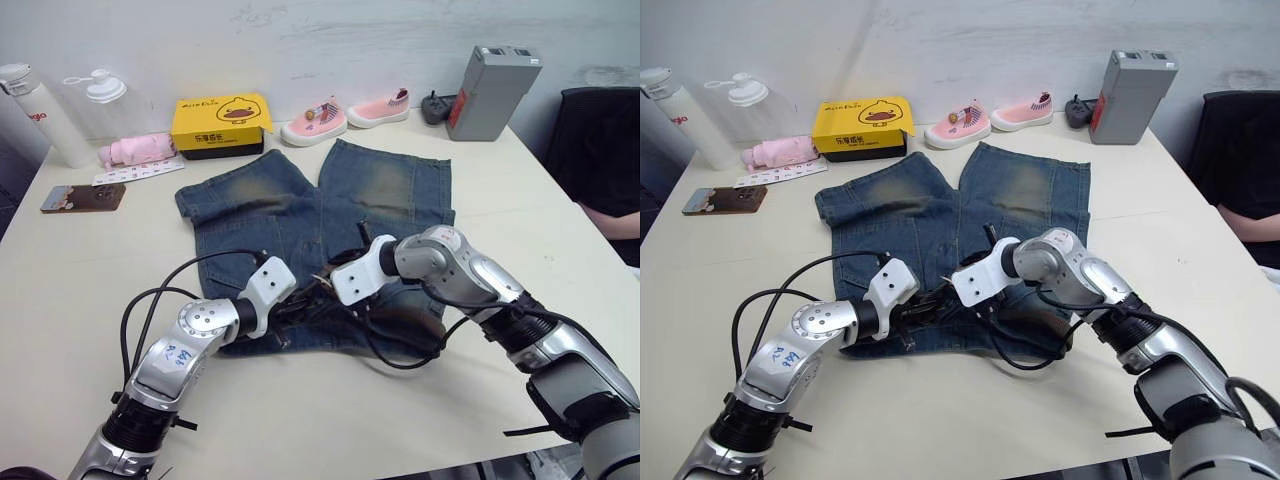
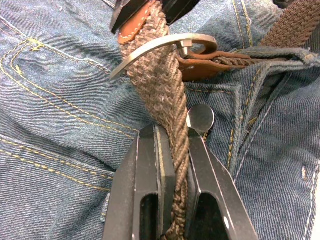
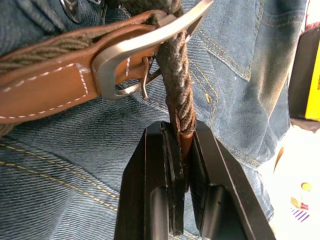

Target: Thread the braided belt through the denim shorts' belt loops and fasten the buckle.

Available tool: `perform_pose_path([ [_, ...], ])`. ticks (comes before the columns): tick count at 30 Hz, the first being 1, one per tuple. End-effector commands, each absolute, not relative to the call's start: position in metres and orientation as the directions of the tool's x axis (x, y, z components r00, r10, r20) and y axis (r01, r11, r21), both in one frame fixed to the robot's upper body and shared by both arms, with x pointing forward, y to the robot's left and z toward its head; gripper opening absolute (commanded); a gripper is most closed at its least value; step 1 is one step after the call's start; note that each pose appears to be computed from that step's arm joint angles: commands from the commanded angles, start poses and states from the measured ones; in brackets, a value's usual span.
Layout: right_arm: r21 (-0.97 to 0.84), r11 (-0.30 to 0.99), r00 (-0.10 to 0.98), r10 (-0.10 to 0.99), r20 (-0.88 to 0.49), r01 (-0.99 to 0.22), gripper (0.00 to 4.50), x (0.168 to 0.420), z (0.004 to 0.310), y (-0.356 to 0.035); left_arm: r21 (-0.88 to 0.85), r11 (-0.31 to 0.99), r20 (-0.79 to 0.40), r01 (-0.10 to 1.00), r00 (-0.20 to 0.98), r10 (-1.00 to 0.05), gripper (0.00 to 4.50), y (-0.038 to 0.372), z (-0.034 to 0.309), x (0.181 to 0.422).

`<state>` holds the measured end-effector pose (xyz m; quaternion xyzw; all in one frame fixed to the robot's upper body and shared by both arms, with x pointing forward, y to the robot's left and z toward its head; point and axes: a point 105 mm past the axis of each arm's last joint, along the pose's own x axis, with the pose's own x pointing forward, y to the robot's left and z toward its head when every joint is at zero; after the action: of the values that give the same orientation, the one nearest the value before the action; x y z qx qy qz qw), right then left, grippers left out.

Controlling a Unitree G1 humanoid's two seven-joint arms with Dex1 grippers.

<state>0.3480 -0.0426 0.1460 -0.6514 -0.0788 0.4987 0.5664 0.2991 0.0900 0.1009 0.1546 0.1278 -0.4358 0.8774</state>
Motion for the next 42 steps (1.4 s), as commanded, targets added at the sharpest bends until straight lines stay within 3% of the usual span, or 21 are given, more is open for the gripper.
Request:
perform_pose_path([
  [1, -0.843, -0.264, 0.506, 0.703, -0.501, -0.469, 0.00, 0.341, 0.163, -0.040, 0.145, 0.601, -0.339, 0.786, 0.610, -0.716, 1.20, 0.098, 0.104, 0.302],
  [3, -0.846, -0.189, 0.532, 0.704, -0.471, -0.499, 0.00, 0.339, 0.166, -0.043, 0.122, 0.591, -0.324, 0.797, 0.595, -0.735, 2.25, 0.101, 0.110, 0.299],
  [5, -0.839, -0.111, 0.558, 0.699, -0.447, -0.533, 0.00, 0.337, 0.167, -0.046, 0.066, 0.584, -0.315, 0.809, 0.572, -0.757, 3.07, 0.104, 0.117, 0.294],
  [6, -0.837, -0.075, 0.574, 0.695, -0.433, -0.541, 0.00, 0.337, 0.167, -0.048, 0.020, 0.577, -0.300, 0.817, 0.555, -0.776, 3.27, 0.108, 0.122, 0.290],
  [13, -0.828, 0.101, 0.668, 0.648, -0.366, -0.551, 0.00, 0.335, 0.168, -0.059, -0.208, 0.480, -0.192, 0.853, 0.445, -0.875, 3.27, 0.147, 0.153, 0.267],
  [16, -0.825, 0.140, 0.685, 0.641, -0.346, -0.547, 0.00, 0.332, 0.168, -0.057, -0.245, 0.509, -0.156, 0.825, 0.484, -0.861, 2.48, 0.167, 0.158, 0.281],
  [17, -0.824, 0.150, 0.689, 0.639, -0.340, -0.546, 0.00, 0.332, 0.168, -0.056, -0.248, 0.531, -0.158, 0.811, 0.507, -0.848, 1.80, 0.173, 0.158, 0.288],
  [19, -0.827, 0.163, 0.698, 0.637, -0.328, -0.538, 0.00, 0.330, 0.169, -0.056, -0.201, 0.568, -0.229, 0.798, 0.526, -0.819, 1.26, 0.178, 0.146, 0.299],
  [22, -0.835, 0.182, 0.711, 0.635, -0.304, -0.519, 0.00, 0.327, 0.171, -0.055, -0.122, 0.591, -0.354, 0.797, 0.521, -0.776, 0.05, 0.182, 0.121, 0.311],
  [27, -0.859, 0.221, 0.754, 0.607, -0.250, -0.463, 0.00, 0.322, 0.177, -0.064, 0.027, 0.530, -0.521, 0.848, 0.464, -0.716, 0.05, 0.188, 0.082, 0.316],
  [37, -0.914, 0.347, 0.913, 0.403, -0.056, -0.209, 0.00, 0.326, 0.230, -0.145, 0.039, 0.471, -0.535, 0.882, 0.416, -0.735, 0.05, 0.180, 0.072, 0.314],
  [42, -0.922, 0.324, 0.893, 0.448, -0.047, -0.211, 0.00, 0.325, 0.232, -0.132, 0.046, 0.465, -0.515, 0.884, 0.420, -0.747, 0.05, 0.177, 0.075, 0.315],
])
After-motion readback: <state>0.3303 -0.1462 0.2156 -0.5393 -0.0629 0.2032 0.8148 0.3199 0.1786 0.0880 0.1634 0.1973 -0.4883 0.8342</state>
